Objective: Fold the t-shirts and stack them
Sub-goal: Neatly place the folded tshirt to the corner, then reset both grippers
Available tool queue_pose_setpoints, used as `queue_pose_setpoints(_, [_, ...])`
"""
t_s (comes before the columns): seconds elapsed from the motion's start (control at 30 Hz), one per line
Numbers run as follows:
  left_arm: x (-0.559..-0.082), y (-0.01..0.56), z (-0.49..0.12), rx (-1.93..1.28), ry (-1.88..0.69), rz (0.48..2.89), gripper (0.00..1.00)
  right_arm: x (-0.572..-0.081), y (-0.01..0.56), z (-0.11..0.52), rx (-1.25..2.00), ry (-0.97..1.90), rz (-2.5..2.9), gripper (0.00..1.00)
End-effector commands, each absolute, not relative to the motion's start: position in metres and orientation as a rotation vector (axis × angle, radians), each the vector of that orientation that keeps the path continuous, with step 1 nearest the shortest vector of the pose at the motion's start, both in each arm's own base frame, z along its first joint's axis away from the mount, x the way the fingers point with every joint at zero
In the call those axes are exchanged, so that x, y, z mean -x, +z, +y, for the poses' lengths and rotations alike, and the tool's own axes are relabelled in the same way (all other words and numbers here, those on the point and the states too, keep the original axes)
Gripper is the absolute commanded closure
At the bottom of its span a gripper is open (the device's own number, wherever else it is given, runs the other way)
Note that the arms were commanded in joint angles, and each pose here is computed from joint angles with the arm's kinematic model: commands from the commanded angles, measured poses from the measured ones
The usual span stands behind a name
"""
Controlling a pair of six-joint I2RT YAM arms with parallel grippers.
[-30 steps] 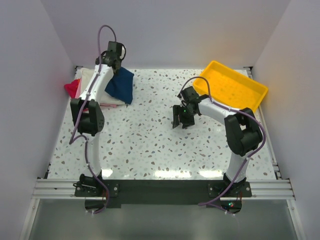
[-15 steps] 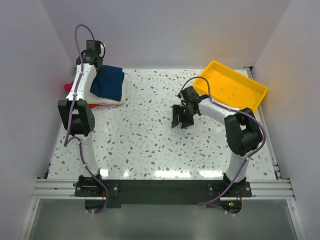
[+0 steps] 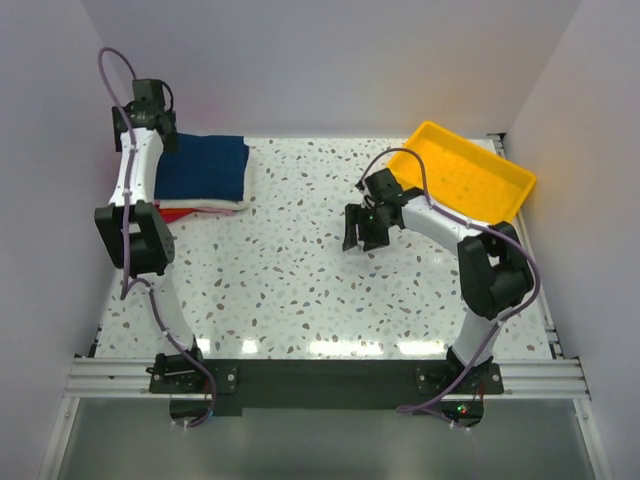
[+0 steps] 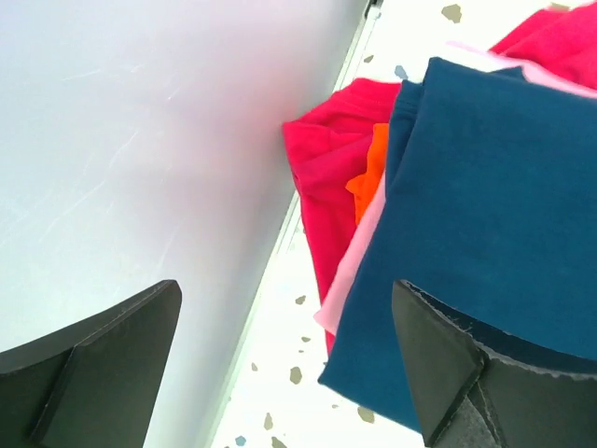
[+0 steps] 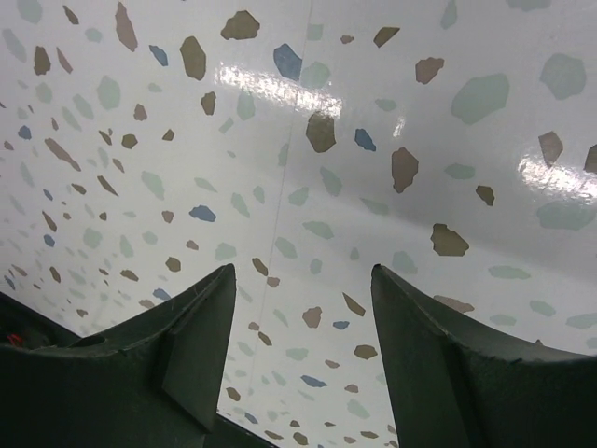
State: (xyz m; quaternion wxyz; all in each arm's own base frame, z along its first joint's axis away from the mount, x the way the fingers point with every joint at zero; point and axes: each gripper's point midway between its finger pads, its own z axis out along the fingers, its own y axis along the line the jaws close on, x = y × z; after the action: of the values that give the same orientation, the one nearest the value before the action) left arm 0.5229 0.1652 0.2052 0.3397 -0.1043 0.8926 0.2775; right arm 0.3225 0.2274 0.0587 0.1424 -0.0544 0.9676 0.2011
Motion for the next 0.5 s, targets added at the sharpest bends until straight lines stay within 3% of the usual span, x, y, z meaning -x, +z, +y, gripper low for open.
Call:
queue_pose_setpoints(0.0, [-0.511,0.271,0.151,0.404,0.635,2.143,0.0,-0.337,0.087,0.227,0.176,0.581,2.672,0.36])
queue_pose_setpoints(0.17, [-0.492,0.261,0.11,0.375,0.43,2.084,0.0,-0.343,0.094,0.224,0.168,0.561,2.615,0.36])
queue_pose_setpoints(0.2, [-0.481,0.282,0.099,0.362,0.379,2.024,0.0,-0.344,0.096,0.223,0.161,0.562,2.603,0.36])
queue_pose_setpoints(0.23, [-0.473,0.259,0.079,0.351,0.304,2.061,0.0,-0.349,0.102,0.222,0.154,0.548,2.569,0.36])
queue_pose_setpoints(0.3, [-0.46,0.278,0.052,0.356,0.225,1.968,0.0,-0.352,0.105,0.22,0.14,0.539,2.542,0.36])
queue_pose_setpoints(0.33, [-0.448,0.25,0.034,0.363,0.192,2.01,0.0,-0.355,0.108,0.22,0.135,0.535,2.519,0.36])
queue_pose_setpoints(0.4, [-0.434,0.258,-0.004,0.331,0.098,1.946,0.0,-0.359,0.116,0.218,0.123,0.52,2.484,0.35])
queue_pose_setpoints(0.47, [-0.417,0.226,-0.029,0.373,-0.005,1.965,0.0,-0.365,0.123,0.217,0.114,0.512,2.442,0.35])
